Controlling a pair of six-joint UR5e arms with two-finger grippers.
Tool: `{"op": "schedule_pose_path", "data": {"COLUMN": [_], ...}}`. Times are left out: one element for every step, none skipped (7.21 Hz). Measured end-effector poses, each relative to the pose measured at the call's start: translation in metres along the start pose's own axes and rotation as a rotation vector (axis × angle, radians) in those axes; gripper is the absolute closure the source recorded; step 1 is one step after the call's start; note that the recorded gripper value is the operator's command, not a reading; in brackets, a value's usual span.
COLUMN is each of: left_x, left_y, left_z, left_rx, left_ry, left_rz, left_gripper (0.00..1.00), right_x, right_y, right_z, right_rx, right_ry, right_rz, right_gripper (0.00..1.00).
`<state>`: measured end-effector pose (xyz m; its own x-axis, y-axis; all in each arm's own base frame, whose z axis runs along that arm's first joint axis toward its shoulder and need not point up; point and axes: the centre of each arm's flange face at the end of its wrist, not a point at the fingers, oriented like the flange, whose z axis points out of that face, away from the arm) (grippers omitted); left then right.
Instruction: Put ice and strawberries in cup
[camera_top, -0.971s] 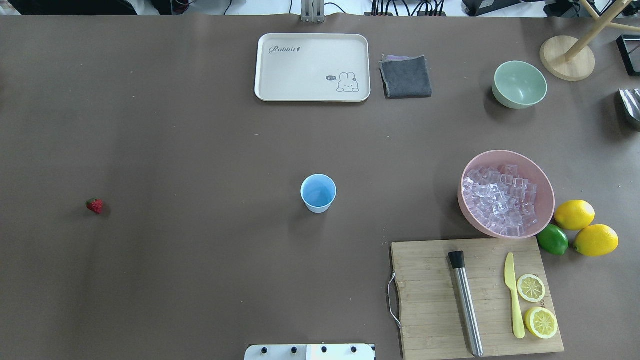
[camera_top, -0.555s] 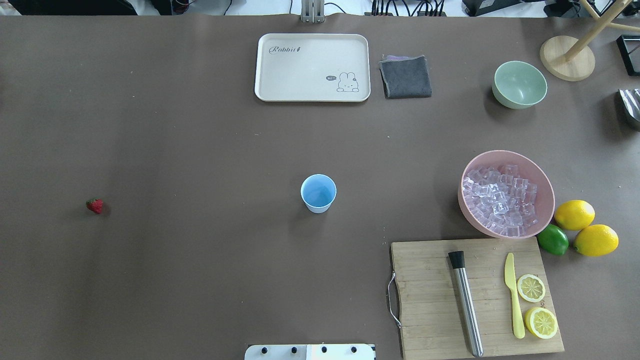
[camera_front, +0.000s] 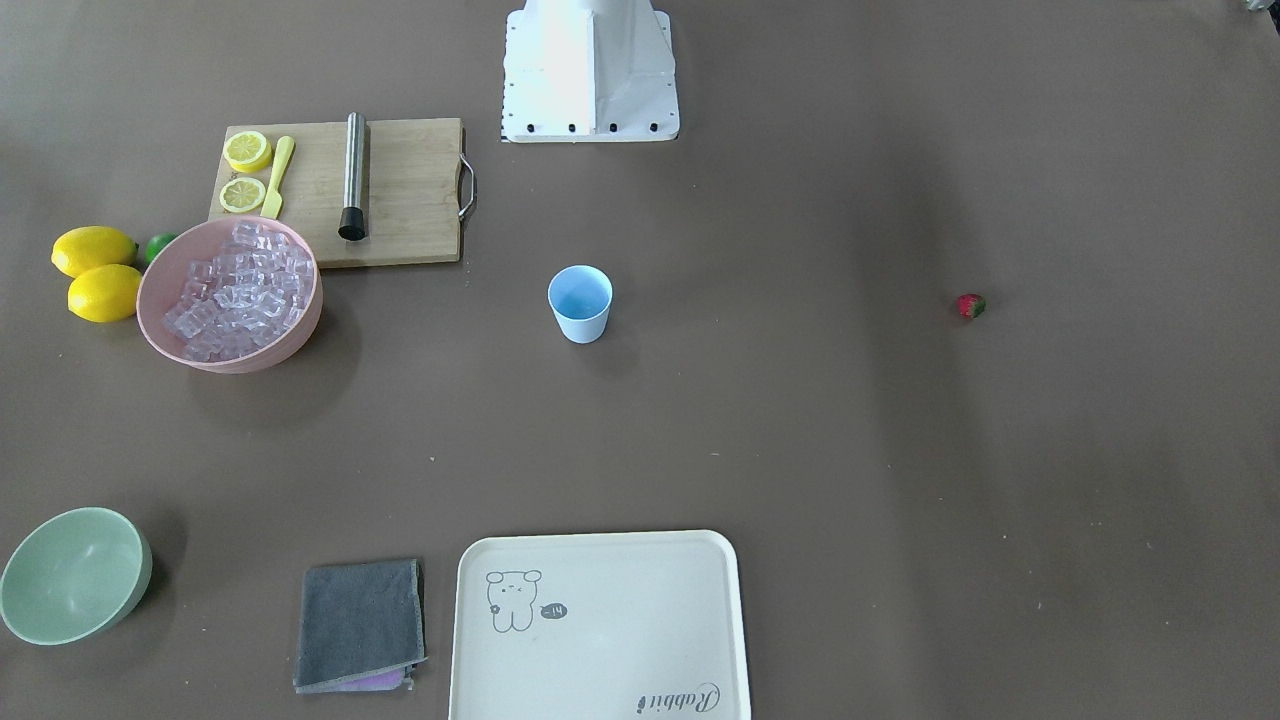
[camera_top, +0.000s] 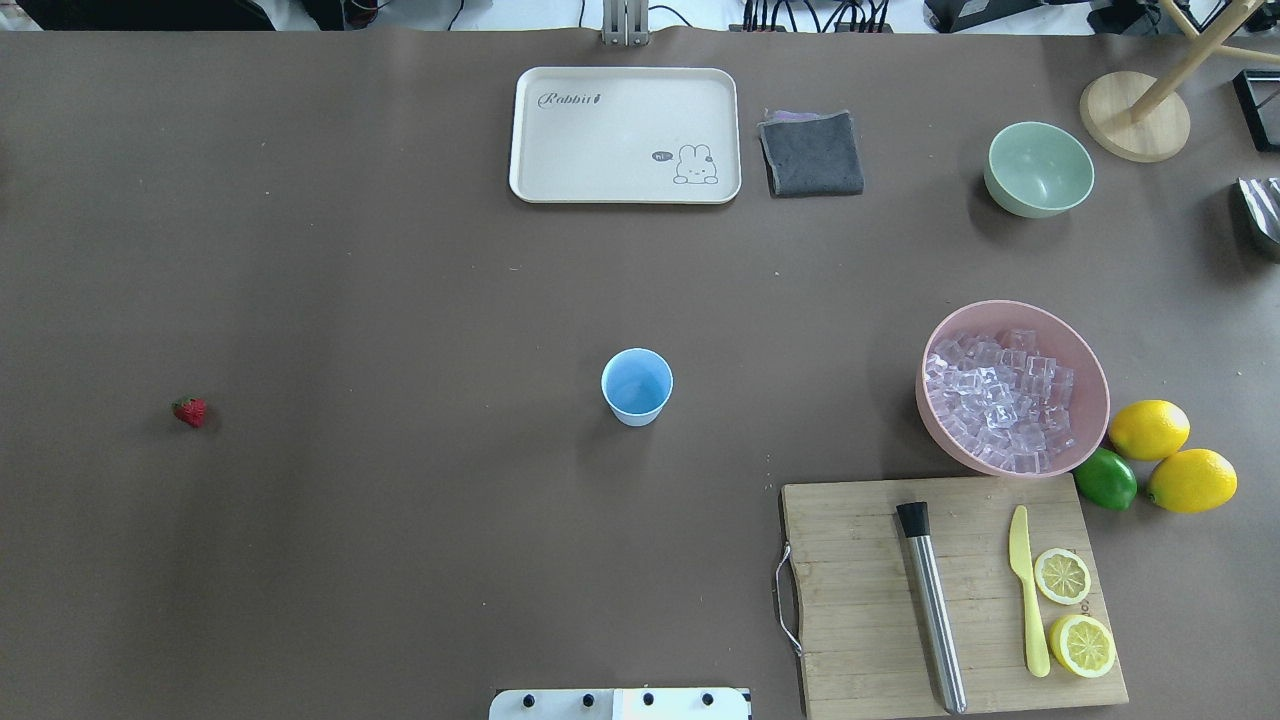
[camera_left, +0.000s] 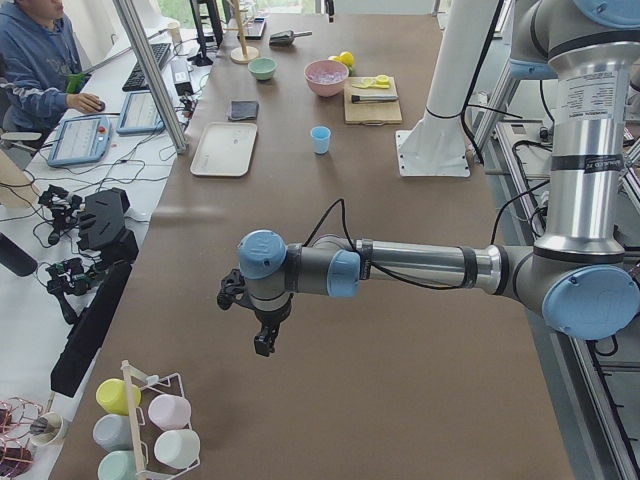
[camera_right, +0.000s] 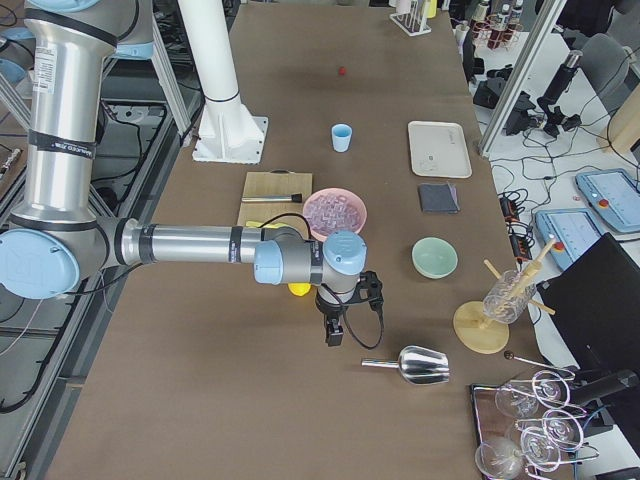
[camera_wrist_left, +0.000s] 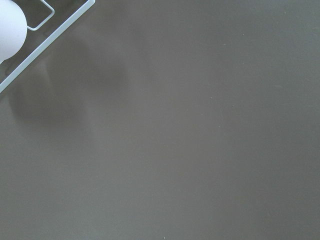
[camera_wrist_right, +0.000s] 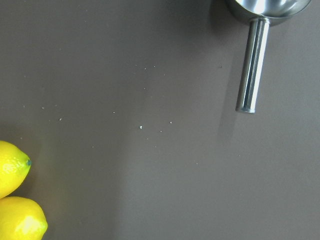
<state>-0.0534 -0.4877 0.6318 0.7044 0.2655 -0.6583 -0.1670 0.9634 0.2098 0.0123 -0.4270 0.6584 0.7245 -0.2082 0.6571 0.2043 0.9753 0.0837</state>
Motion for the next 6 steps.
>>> {"op": "schedule_pose_path", "data": {"left_x": [0.003, 0.008, 0.013, 0.019, 0.025, 0.031], "left_y": [-0.003, -0.008, -0.013, -0.021, -0.034, -0.045], "left_z": [-0.003, -0.009, -0.016, -0.023, -0.031, -0.037], "left_rx": [0.007, 0.02, 0.035, 0.058, 0.096, 0.131], "left_ry": [0.0, 0.001, 0.001, -0.003, -0.009, -0.001], "left_rz": [0.005, 0.015, 0.028, 0.05, 0.087, 0.122], "left_gripper": [0.02, 0.02, 0.02, 0.02, 0.02, 0.02], "right_x": [-0.001, -0.002, -0.002, -0.002, -0.005, -0.01], "right_y": [0.0, -0.001, -0.001, -0.003, -0.006, -0.013], "right_z": [-0.001, -0.002, -0.002, -0.003, -0.007, -0.015], "right_rx": [0.002, 0.006, 0.016, 0.035, 0.063, 0.092], "right_ry": [0.0, 0.0, 0.0, 0.002, 0.006, 0.011], "right_rz": [-0.002, -0.006, -0.014, -0.028, -0.039, -0.03], "right_gripper": [0.0, 0.0, 0.0, 0.0, 0.0, 0.0]}}
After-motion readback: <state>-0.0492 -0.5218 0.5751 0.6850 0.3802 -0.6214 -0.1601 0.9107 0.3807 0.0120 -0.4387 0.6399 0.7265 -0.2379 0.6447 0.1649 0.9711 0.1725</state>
